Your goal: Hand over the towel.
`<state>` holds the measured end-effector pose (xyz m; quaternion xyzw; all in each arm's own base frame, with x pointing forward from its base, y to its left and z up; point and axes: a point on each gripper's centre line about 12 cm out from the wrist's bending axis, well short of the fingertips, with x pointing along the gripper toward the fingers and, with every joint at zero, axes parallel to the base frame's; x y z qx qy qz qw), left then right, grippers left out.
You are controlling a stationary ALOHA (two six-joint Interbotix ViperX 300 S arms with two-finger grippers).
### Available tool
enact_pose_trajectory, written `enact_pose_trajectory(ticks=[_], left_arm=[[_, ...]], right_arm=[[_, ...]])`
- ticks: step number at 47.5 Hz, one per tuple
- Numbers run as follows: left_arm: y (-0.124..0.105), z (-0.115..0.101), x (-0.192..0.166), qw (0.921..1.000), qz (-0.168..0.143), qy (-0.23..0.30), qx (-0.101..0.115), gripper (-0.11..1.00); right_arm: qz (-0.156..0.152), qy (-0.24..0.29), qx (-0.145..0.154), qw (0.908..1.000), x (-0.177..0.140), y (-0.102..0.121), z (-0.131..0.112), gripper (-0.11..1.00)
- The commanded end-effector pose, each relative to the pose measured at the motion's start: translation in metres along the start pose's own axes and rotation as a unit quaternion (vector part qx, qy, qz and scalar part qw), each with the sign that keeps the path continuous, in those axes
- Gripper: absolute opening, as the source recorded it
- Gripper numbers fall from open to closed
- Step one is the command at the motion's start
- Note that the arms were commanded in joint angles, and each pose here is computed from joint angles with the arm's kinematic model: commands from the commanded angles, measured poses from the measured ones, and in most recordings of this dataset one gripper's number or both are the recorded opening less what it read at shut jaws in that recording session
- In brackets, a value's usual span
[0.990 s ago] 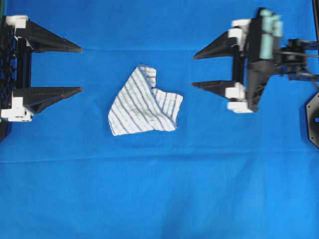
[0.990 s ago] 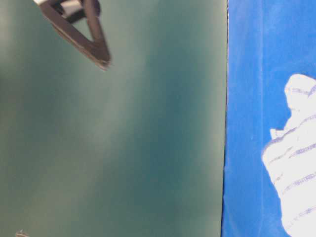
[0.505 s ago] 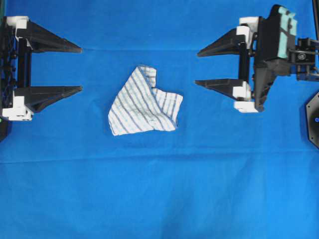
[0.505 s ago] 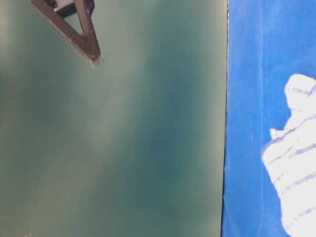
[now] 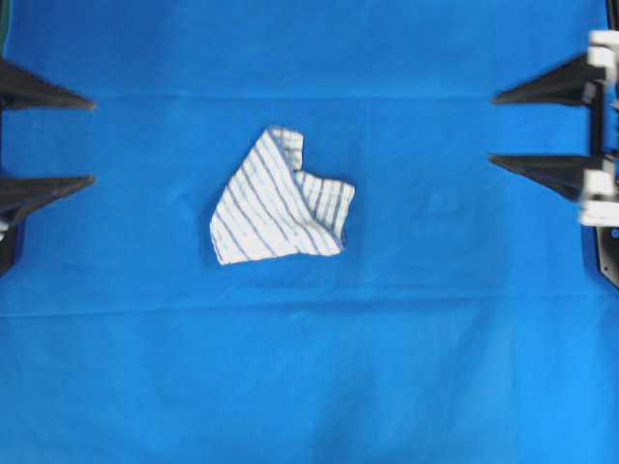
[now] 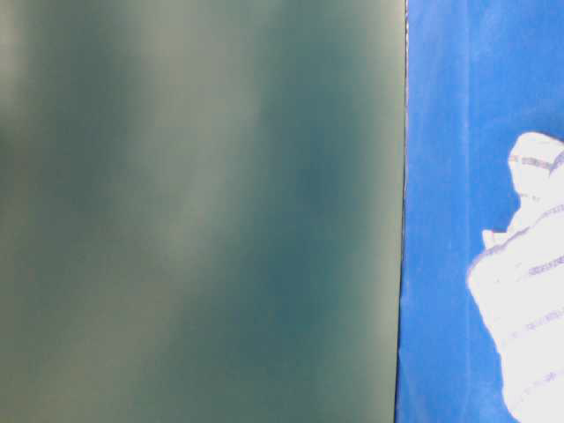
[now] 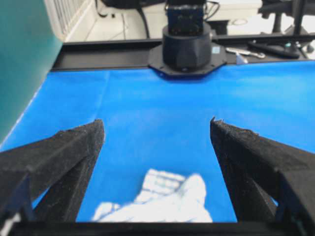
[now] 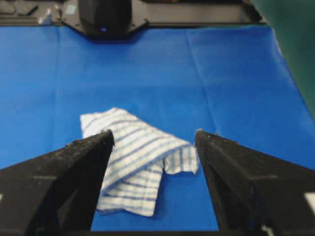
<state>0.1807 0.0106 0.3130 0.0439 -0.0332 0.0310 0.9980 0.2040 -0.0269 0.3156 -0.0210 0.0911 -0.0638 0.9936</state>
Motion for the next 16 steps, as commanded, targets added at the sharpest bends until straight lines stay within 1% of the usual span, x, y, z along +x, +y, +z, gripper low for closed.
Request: enact_pose_trajectory(ticks=[1, 8, 16], left_arm=[[0.000, -0.006, -0.013, 0.9999, 0.004, -0.015, -0.002, 0.93], [-0.002, -0.032, -0.032, 0.9998, 0.004, -0.017, -0.008, 0.93], [-0.003, -0.057, -0.043, 0.9999, 0.007, -0.008, -0.011, 0.93]], right_arm=[[0.000, -0.015, 0.003, 0.9999, -0.014, 0.001, -0.007, 0.71], [0.001, -0.028, 0.011, 0.9995, -0.032, 0.002, -0.035, 0.71], [0.001, -0.041, 0.027, 0.9988, -0.040, 0.004, -0.071, 0.71]])
